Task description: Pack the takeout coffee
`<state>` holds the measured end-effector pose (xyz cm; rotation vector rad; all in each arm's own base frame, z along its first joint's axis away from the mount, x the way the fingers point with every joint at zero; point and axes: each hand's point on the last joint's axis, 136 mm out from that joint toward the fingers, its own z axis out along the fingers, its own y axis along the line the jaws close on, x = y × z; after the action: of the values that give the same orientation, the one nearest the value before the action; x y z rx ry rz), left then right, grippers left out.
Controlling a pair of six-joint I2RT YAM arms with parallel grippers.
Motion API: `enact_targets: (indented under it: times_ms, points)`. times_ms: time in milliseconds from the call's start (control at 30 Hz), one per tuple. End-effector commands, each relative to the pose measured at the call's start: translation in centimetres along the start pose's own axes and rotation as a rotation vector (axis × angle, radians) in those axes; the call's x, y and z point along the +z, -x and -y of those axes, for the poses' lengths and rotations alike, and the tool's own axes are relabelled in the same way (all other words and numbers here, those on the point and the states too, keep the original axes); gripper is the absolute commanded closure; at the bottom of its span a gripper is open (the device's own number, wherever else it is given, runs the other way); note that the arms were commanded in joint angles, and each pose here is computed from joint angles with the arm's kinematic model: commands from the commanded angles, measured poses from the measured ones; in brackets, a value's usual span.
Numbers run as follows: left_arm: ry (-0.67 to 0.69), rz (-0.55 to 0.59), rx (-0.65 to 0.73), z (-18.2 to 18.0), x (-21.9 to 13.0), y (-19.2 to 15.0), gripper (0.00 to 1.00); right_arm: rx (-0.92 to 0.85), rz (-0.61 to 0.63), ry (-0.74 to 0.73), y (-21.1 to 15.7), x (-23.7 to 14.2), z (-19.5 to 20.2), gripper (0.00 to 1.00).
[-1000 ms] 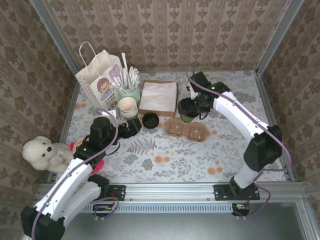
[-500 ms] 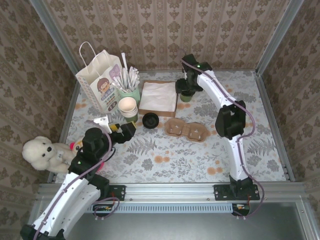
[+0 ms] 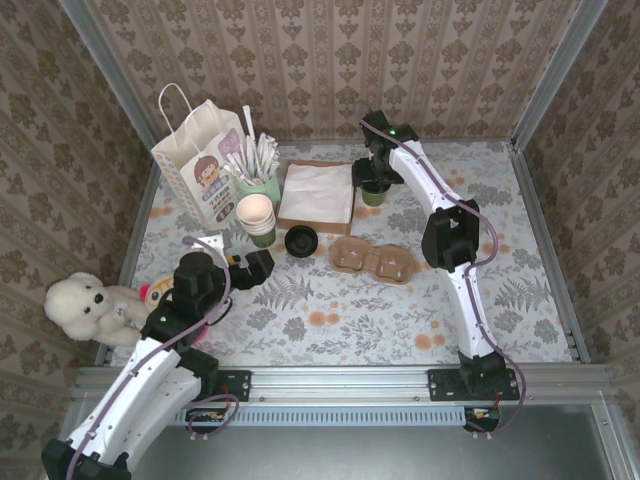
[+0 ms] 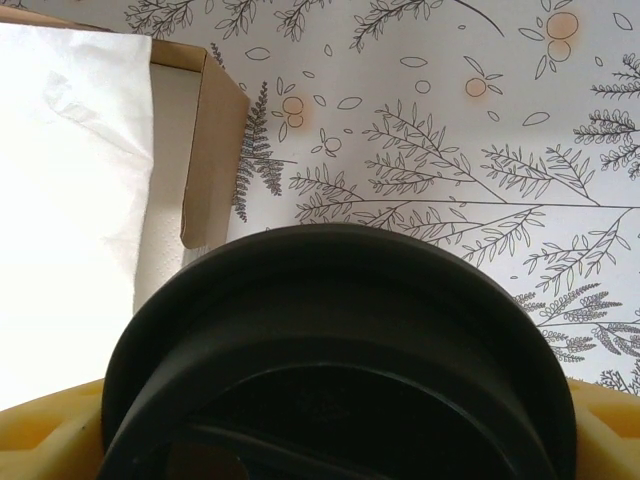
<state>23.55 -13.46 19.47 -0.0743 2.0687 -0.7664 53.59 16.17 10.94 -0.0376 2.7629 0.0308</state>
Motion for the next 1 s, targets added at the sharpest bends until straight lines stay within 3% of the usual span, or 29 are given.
enact_targets:
  times_ms: [0,667,967]
  points:
    - [0.004,0.021,-0.01,0.1,-0.2,1.0,0.0,0.041,-0.013,-0.006,-0.1,1.1,0.1,0.16]
    - [0.024,-0.016,-0.046,-0.5,0.2,0.2,0.0,0.093,0.098,0.044,2.4,-0.7,-0.7,0.0]
    - [0.041,-0.02,-0.062,-0.8,0.5,0.4,0.0,0.074,0.132,0.032,2.9,-2.7,-0.3,0.0]
